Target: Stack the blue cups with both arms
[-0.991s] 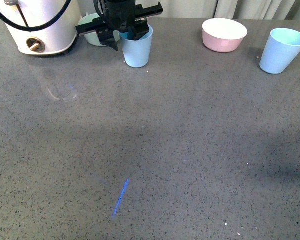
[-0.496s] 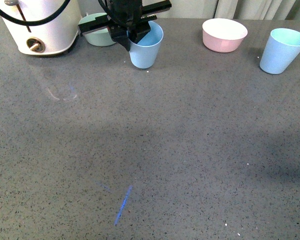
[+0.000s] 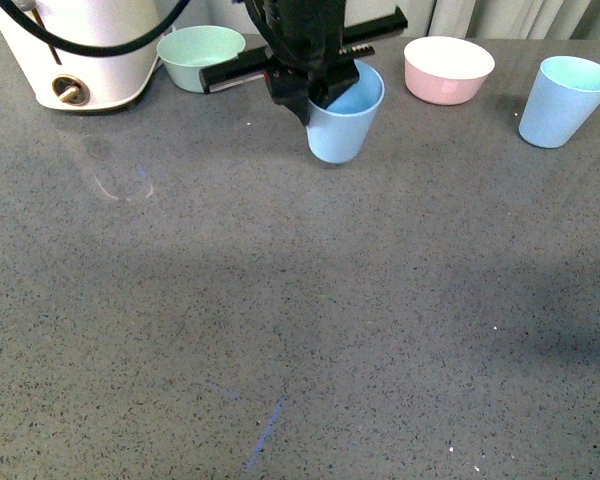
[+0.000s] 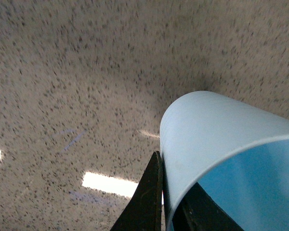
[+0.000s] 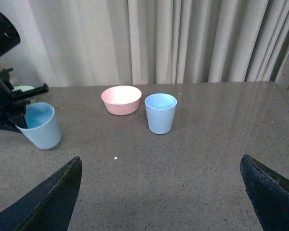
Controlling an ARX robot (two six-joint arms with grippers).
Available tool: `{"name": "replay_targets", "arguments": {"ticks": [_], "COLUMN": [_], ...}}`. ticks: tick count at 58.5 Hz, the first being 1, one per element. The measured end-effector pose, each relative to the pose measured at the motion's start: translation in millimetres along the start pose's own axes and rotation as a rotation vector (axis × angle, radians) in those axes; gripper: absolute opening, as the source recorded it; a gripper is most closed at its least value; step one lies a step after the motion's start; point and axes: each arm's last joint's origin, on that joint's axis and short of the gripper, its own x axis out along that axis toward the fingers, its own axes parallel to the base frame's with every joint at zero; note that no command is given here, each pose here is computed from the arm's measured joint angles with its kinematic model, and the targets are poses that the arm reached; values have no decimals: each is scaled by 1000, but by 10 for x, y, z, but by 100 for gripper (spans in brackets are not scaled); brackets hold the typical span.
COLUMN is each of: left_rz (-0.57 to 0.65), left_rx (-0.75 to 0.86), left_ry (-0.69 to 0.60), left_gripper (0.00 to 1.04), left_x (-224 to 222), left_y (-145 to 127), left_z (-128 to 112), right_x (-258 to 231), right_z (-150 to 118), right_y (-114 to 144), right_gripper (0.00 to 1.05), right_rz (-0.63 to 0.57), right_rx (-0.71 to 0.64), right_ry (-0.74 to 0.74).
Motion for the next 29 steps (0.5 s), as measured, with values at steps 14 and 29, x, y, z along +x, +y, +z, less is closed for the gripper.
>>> {"name": "replay_targets", "arguments": {"ticks": [14, 29], "left_rz": [32, 31], "left_rx": [19, 28], "left_ry": [31, 35], "left_gripper": [2, 2], "left_x": [40, 25], "left_y": [-10, -39], "left_z": [-281, -351], "right_x": [0, 0], "right_z": [0, 0], "right_y": [0, 0], "right_gripper": [96, 96], "right_rz": [0, 0], "right_rx": [0, 0], "right_ry": [0, 0]}}
